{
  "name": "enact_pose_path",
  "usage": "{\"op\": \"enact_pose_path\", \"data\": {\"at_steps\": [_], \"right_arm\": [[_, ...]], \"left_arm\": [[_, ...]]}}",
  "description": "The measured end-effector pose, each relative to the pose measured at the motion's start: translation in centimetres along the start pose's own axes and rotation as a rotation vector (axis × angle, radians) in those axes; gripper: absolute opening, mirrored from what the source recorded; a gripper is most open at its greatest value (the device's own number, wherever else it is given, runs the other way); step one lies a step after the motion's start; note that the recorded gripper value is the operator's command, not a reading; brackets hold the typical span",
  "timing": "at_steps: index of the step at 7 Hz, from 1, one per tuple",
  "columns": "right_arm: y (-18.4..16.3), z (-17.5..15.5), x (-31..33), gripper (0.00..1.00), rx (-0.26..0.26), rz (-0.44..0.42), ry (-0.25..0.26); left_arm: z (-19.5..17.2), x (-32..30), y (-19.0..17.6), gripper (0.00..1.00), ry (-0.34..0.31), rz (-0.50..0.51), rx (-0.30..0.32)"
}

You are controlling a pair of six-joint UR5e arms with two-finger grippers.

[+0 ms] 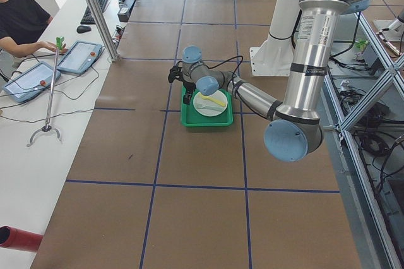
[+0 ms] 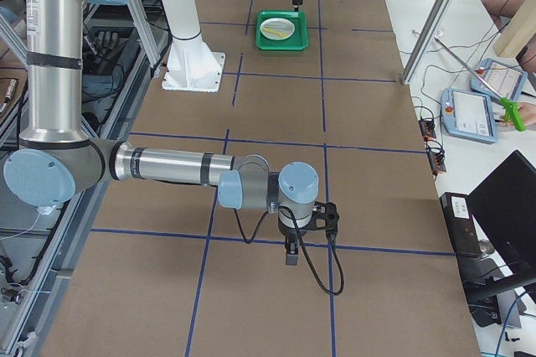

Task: Place spoon
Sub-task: 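Move the left gripper down over the yellow spoon on the white plate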

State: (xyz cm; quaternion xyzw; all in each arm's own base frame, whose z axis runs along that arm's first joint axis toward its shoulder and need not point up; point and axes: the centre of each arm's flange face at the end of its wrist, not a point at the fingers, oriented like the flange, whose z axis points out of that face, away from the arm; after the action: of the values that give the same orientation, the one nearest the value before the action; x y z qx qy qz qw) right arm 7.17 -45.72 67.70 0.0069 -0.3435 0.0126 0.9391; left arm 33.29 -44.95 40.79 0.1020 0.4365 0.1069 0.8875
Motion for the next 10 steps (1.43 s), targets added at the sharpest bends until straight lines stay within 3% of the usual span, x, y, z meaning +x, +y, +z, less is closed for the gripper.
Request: {"op": "enact_pose_path", "data": {"at_steps": [5,7,10], "right_arm": [[0.0,0.0,0.0,1.0,0.0,0.0,-0.001],[0.0,0.0,0.0,1.0,0.0,0.0,-0.001],[0.0,0.0,0.0,1.0,0.0,0.0,-0.001]], "left_arm": [[5.7,6.5,5.5,0.74,-0.104,0.068,-0.016],[6.2,7.0,6.0,0.6,-0.108,0.073,-0.027],[6.7,7.0,6.2,0.58,-0.111,0.073,-0.038]]}}
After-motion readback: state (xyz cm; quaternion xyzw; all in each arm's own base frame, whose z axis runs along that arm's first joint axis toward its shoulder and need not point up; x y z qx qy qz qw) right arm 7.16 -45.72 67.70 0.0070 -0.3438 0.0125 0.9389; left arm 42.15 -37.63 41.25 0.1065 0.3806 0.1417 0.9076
